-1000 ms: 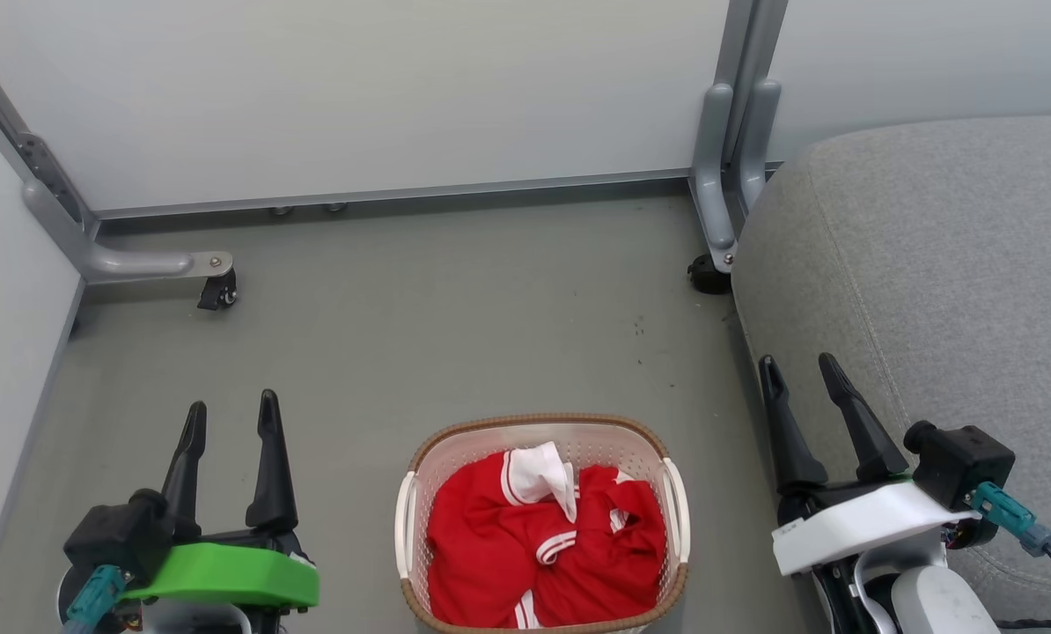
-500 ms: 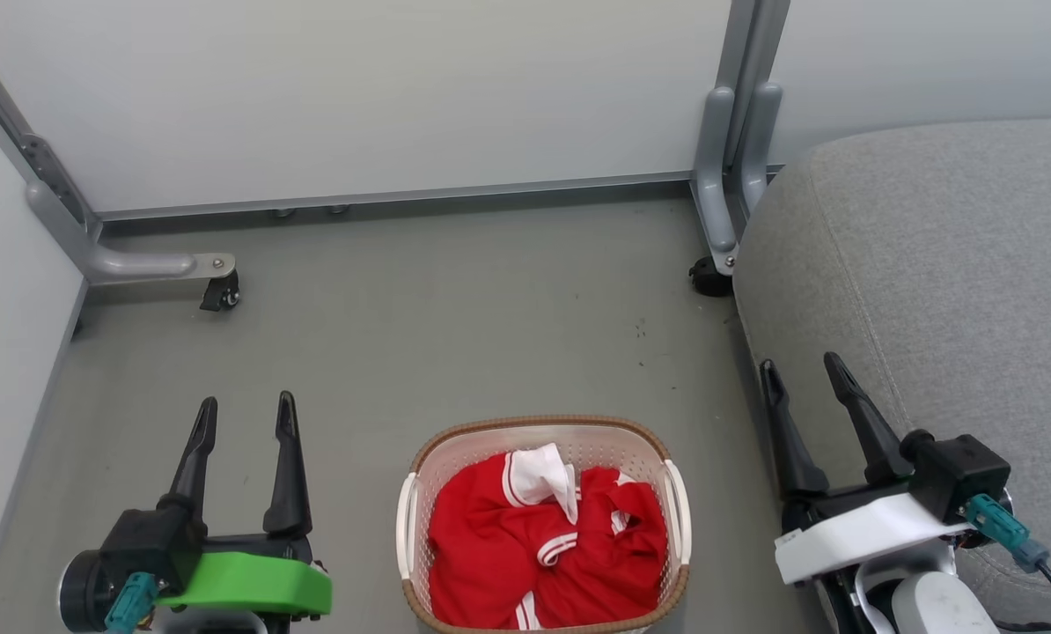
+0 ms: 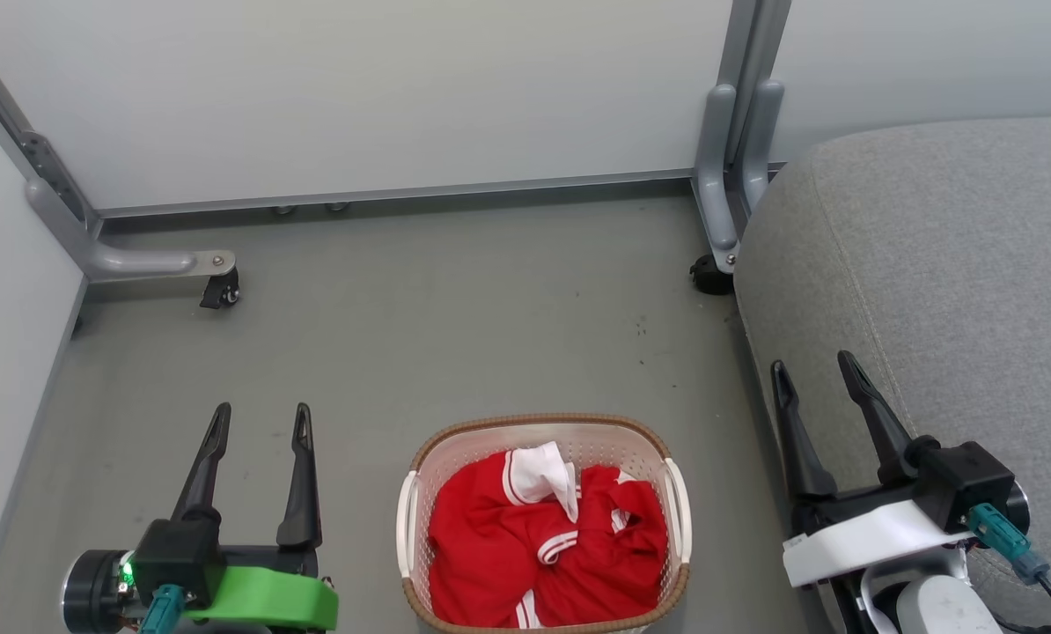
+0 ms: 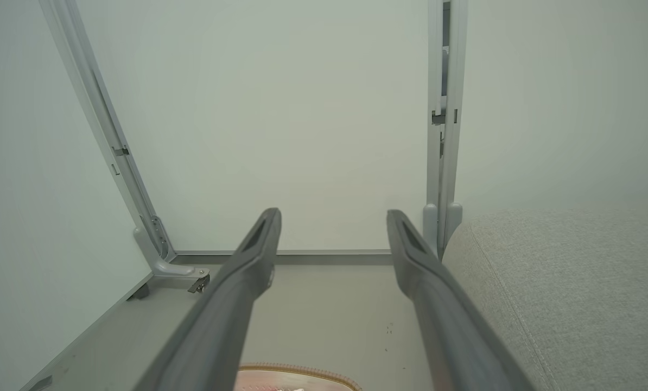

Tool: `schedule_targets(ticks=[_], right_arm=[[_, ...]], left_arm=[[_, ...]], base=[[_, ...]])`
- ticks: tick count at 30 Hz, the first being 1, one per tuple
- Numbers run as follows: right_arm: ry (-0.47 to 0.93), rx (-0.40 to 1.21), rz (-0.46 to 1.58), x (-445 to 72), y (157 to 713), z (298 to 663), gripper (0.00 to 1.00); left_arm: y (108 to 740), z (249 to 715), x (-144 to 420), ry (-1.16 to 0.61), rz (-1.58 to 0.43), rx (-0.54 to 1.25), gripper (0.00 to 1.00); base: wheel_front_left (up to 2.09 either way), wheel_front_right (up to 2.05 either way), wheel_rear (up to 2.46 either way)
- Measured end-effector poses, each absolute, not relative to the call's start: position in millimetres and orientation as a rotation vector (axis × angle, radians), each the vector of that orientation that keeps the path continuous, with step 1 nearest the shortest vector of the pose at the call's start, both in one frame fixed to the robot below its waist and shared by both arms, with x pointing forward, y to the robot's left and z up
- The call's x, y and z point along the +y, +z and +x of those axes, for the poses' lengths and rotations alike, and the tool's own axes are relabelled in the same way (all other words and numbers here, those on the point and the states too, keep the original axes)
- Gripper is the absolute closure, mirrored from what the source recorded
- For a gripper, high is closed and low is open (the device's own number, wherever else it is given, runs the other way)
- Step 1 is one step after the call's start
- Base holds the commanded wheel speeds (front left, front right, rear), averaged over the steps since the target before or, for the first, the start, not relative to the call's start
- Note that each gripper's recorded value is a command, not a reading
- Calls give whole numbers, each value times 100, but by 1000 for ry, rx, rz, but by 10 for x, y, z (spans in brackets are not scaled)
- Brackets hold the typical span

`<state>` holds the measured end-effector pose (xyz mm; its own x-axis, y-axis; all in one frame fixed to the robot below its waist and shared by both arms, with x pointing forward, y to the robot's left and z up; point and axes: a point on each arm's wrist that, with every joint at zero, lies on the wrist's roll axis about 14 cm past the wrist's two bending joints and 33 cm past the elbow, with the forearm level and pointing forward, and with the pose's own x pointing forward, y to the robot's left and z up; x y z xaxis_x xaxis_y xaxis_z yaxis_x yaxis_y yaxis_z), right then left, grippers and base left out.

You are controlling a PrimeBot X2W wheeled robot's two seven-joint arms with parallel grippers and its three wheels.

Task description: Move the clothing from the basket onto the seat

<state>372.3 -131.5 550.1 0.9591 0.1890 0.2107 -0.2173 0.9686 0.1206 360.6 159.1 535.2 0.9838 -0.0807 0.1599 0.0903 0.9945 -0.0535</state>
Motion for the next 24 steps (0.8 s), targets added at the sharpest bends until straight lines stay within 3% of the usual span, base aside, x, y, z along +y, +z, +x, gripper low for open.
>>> schedule_targets(ticks=[24], right_arm=[[214,-224,60,-1305,5525,3682,0]], left_arm=[[5281,3590,1526,-116,34,-153,0]], base=[[0,0,0]])
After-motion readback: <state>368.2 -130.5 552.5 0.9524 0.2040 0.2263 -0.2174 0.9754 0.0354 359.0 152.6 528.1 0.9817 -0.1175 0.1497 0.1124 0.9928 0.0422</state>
